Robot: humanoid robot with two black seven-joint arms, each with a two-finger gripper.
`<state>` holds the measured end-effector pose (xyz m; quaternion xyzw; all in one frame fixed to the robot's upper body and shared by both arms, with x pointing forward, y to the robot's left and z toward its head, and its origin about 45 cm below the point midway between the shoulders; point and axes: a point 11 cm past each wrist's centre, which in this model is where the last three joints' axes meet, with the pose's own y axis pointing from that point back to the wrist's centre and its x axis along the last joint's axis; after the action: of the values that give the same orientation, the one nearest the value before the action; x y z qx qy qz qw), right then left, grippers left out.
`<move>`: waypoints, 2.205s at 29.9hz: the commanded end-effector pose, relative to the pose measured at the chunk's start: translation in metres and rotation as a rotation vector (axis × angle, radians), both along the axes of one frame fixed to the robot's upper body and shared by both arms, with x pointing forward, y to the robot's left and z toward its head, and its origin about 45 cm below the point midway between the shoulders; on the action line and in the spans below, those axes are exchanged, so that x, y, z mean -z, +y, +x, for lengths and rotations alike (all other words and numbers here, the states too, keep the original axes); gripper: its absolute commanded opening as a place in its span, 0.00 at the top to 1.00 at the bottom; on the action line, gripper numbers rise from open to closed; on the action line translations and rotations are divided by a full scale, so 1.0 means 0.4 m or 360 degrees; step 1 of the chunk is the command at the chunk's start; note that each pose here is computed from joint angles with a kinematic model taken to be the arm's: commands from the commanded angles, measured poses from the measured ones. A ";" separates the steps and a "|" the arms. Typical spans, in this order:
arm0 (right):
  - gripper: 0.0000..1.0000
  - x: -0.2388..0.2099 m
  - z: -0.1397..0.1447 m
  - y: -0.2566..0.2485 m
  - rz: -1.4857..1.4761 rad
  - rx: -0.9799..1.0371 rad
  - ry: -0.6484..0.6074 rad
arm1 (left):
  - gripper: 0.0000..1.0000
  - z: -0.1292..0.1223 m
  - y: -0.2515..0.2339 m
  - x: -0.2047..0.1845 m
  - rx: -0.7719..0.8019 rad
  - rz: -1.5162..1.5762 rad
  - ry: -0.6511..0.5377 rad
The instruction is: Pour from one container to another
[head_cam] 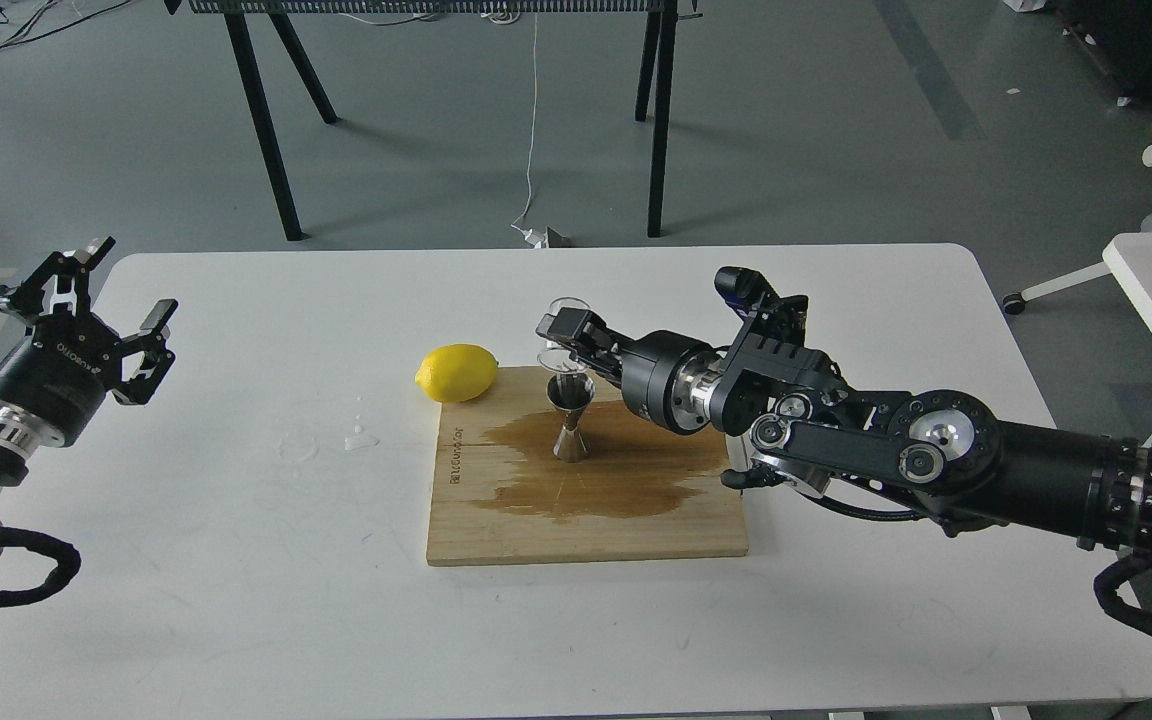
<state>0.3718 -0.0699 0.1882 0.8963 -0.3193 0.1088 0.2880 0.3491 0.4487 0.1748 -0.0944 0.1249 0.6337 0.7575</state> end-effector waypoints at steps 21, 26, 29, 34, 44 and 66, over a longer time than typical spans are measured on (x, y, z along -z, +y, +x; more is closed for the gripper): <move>0.71 -0.081 0.032 -0.159 0.1230 0.0615 0.0530 | 0.16 0.000 -0.002 0.001 0.0001 -0.0002 0.0000; 0.71 -0.034 -0.006 -0.322 0.1774 0.0899 0.0706 | 0.17 0.000 -0.002 0.001 0.0001 -0.0002 0.0000; 0.71 -0.001 -0.032 -0.416 0.2012 0.1079 0.0753 | 0.16 0.000 -0.002 0.001 0.0001 -0.0002 0.0000; 0.72 0.050 -0.104 -0.572 0.2395 0.1425 0.0802 | 0.16 0.000 -0.004 0.004 0.0005 -0.0003 0.0004; 0.72 0.229 -0.207 -0.723 0.2790 0.2050 0.0984 | 0.16 -0.003 -0.019 0.018 0.0015 -0.0022 0.0016; 0.71 0.278 -0.141 -0.716 0.2761 0.2287 0.1080 | 0.16 -0.010 -0.016 0.035 0.0000 -0.0022 0.0040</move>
<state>0.3101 -0.3602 0.0778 0.3880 -0.6250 -0.5735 -0.3605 0.3454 0.4417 0.1606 -0.0922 0.1390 0.6337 0.7554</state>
